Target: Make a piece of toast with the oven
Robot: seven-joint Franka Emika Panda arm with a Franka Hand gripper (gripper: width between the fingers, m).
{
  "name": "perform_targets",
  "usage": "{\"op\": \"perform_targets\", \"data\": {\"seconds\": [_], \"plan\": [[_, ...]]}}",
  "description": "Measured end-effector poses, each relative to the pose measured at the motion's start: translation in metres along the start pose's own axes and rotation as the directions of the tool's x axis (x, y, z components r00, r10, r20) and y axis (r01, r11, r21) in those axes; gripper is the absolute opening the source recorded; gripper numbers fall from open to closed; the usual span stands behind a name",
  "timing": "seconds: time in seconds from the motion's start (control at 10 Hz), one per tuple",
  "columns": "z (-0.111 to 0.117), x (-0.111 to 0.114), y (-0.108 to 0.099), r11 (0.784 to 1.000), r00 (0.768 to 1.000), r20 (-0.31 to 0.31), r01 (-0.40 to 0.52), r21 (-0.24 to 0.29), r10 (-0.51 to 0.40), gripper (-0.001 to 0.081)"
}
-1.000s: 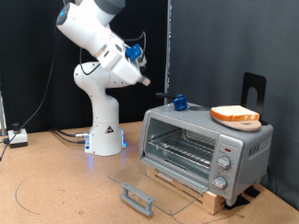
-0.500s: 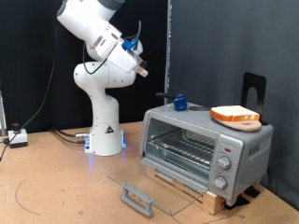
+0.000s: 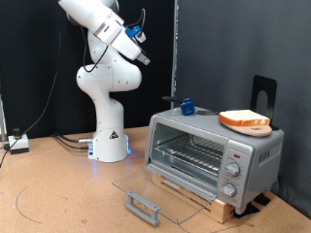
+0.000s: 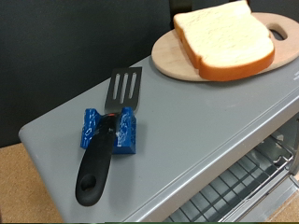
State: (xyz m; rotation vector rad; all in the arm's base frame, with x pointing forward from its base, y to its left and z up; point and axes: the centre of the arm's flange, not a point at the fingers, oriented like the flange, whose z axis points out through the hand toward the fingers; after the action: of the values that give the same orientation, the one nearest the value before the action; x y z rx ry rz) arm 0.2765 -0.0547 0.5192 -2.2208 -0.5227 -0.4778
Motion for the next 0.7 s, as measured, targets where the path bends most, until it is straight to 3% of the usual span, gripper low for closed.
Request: {"op": "perform_targets", "data": {"seconds": [0.1, 0.3, 0.4, 0.6, 0.7], "plan": [[0.002, -0.001, 0.000, 1.000, 0.999, 0.033, 0.009, -0.029, -0.008, 0.0807], [0.009, 0.000, -0.017, 0.995, 0.980, 0.199, 0.012, -0.103, 0.009, 0.0807], [0.010, 0.004, -0.030, 0.992, 0.969, 0.247, 0.007, -0.124, 0.024, 0.0807], [0.007, 0.013, -0.047, 0.990, 0.964, 0.262, -0.009, -0.142, 0.046, 0.0807], [0.008, 0.012, -0.046, 0.990, 0.964, 0.264, -0.010, -0.141, 0.047, 0.0807]]}}
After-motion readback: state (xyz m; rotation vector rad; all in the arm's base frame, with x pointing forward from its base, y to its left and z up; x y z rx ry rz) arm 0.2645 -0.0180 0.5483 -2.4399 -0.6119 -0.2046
